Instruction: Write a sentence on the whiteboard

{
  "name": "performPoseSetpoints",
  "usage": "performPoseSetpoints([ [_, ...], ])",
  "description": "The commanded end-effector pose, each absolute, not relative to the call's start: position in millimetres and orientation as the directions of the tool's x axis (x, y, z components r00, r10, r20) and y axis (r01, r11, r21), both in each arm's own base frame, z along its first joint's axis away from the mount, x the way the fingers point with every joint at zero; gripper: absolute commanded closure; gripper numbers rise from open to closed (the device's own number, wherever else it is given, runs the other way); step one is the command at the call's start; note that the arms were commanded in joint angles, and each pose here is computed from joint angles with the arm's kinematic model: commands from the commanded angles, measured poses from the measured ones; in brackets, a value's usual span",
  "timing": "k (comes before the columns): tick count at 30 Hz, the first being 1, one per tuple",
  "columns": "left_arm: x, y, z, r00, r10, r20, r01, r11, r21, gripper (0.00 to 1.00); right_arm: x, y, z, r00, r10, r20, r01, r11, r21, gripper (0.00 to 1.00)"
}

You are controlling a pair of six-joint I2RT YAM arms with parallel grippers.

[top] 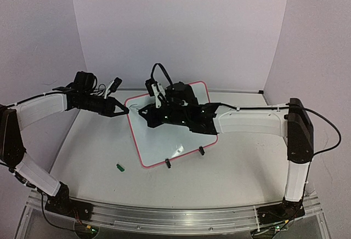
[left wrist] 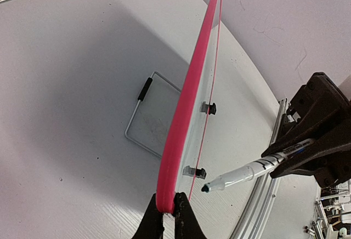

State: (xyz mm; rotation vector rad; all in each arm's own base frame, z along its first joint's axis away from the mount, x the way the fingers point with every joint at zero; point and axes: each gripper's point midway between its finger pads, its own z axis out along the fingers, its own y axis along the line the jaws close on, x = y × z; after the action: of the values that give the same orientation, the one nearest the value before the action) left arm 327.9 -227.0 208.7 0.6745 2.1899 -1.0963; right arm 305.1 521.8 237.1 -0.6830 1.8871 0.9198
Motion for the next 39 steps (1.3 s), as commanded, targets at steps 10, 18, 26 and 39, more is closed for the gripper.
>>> performPoseSetpoints([
  [10,326.2,-222.5,201.0,-0.674,0.210,-0.708,0.680,0.550,-0.485,1.00,320.0,525.5,243.1,-0.444,-0.057,-0.894,-0.732,0.598,0.325,1.00],
  [18,326.3,-222.4,202.0,-0.672,0.209,-0.710,0.682,0.550,-0.483,1.00,320.1,519.8,236.4,-0.455,-0.062,-0.888,-0.719,0.614,0.325,1.00],
  [26,326.2,-222.4,202.6,-0.672,0.209,-0.711,0.682,0.550,-0.483,1.00,308.0,510.3,219.7,-0.491,-0.095,-0.866,-0.720,0.604,0.342,1.00],
  [39,326.6,-222.3,200.3,-0.675,0.212,-0.707,0.679,0.551,-0.484,1.00,275.1,500.8,222.2,-0.512,-0.126,-0.850,-0.765,0.516,0.385,1.00],
])
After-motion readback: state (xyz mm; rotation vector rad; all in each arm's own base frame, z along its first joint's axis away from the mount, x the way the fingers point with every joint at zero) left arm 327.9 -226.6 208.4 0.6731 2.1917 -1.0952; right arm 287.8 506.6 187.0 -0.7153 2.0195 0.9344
